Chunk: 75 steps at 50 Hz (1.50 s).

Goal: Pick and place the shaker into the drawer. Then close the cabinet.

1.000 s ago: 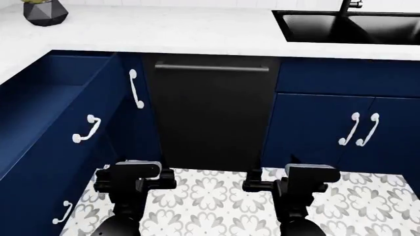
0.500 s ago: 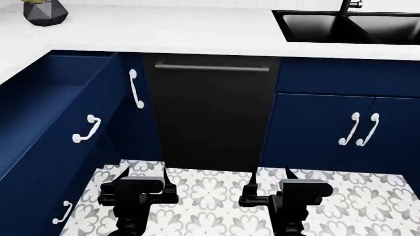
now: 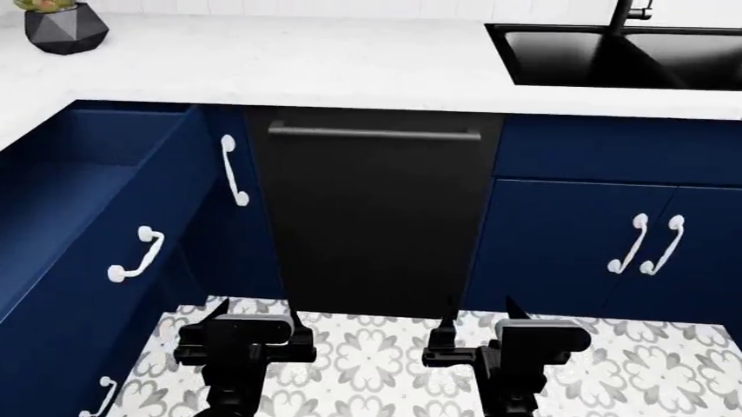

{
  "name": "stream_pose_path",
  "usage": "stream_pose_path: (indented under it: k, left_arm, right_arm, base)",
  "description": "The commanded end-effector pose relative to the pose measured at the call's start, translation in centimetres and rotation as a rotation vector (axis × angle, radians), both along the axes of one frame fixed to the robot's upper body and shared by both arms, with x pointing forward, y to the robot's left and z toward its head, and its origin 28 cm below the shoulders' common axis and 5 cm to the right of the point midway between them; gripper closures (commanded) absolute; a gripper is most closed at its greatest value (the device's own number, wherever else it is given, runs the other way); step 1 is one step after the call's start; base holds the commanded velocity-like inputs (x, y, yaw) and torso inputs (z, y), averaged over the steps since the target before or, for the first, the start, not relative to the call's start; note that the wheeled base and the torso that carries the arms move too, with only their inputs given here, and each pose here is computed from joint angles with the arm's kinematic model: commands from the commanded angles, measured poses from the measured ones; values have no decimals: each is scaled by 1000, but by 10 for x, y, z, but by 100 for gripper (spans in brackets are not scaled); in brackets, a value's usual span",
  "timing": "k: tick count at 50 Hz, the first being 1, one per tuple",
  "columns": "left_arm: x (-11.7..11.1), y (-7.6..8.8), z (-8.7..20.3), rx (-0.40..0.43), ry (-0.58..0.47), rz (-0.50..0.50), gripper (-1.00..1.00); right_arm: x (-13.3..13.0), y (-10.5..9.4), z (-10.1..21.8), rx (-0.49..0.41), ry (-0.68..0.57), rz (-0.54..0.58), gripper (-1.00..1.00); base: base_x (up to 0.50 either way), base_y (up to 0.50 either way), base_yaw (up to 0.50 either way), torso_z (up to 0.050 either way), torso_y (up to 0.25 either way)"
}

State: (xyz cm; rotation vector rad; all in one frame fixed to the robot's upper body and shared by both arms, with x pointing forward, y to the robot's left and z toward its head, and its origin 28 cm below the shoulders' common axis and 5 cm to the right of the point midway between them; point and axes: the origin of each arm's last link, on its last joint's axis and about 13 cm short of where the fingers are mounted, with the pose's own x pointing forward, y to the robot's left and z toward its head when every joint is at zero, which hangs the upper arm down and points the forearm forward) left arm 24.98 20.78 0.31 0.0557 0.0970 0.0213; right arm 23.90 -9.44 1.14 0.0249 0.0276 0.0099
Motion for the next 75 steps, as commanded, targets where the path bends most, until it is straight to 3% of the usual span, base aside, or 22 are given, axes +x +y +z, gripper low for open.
stream_pose_path:
  k: [1,34,52,53,54,56,64,68,71,75]
  left_arm:
    - [0,0,0,-7,3,-3,-100]
    - [0,0,1,-9,-7,-16,-100]
    - [-1,-1,0,-14,-11,-18,-100]
    - [-1,-12,-5,-65,17,-166,-100]
    - [-6,-1,9,-16,-44,-20,-100]
    - [-1,-1,0,-15,9,-16,-100]
    - [-4,1,4,-85,-17,-15,-100]
    - [-3,1,5,-40,1,-26,-100]
    - [-5,10,27,-10,22,-55,-100]
    - [-6,44,119,57,-57,-157,-100]
  right_arm:
    - [0,0,0,0,-14,12,-100]
    - [0,1,0,10,-13,29,-100]
    - [0,0,0,10,-6,22,-100]
    - [-4,-9,3,11,-78,-48,-100]
    - [-1,0,1,10,-6,22,-100]
    - [0,0,1,12,-8,24,-100]
    - [0,-1,3,77,24,16,-100]
    - [0,-2,3,66,32,12,-100]
    - [4,-9,31,24,-14,51,-100]
    - [25,-41,133,-147,-90,147,-100]
  base:
    - [499,34,0,0,0]
    - [499,34,0,0,1]
    - [0,0,0,0,0]
    - [0,0,0,-25,0]
    - [0,0,0,0,0]
    - [0,0,0,0,0]
    - [0,0,0,0,0]
    - [0,0,0,0,0]
    - [0,0,0,0,0]
    - [0,0,0,0,0]
